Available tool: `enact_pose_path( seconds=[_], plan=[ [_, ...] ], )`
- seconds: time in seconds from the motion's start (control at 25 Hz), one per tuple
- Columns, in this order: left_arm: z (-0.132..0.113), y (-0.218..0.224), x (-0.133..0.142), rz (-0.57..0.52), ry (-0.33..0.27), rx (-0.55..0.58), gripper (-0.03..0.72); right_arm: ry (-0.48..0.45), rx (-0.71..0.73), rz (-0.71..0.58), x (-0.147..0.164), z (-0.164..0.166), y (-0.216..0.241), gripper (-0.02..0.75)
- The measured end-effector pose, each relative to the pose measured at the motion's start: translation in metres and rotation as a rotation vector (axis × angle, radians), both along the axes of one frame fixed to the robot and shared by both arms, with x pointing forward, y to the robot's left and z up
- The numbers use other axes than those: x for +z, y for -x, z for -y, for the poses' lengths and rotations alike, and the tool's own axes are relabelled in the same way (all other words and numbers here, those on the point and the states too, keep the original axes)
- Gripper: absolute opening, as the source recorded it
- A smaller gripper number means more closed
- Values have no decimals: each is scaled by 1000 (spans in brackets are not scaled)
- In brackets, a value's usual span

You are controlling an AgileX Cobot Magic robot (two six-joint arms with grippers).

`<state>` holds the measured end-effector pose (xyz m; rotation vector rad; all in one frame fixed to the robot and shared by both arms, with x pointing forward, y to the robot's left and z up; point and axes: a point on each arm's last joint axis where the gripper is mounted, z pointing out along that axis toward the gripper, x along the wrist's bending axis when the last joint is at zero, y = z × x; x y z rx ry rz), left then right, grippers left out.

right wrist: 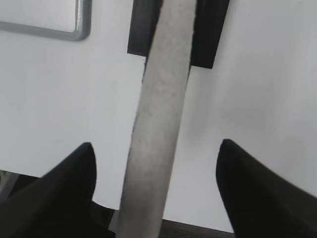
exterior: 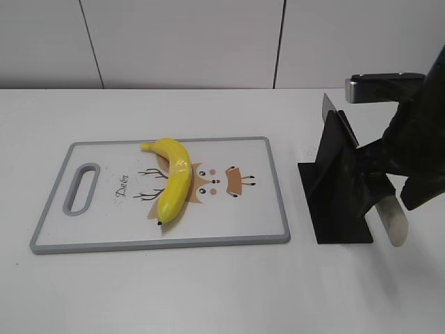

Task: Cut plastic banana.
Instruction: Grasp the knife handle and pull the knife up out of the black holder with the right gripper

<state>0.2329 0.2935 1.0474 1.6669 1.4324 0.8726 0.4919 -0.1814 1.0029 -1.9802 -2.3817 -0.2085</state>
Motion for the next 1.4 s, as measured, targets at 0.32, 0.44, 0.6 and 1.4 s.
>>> enact_pose_path(
  seconds=[0.32, 0.44, 0.6, 1.4],
  plan=[
    [0, 0, 0, 0, 0, 0, 587, 12, -34, -75, -20, -4, -6, 388],
    [0, 0, 0, 0, 0, 0, 587, 5, -61, -87, -20, -5, -5, 172],
    [0, 0, 0, 0, 0, 0, 587, 0, -72, -100, -19, -5, -5, 173],
    [2, -1, 3, 2, -12, -27, 585, -153, 13, 247, 108, 6, 27, 170]
  ],
)
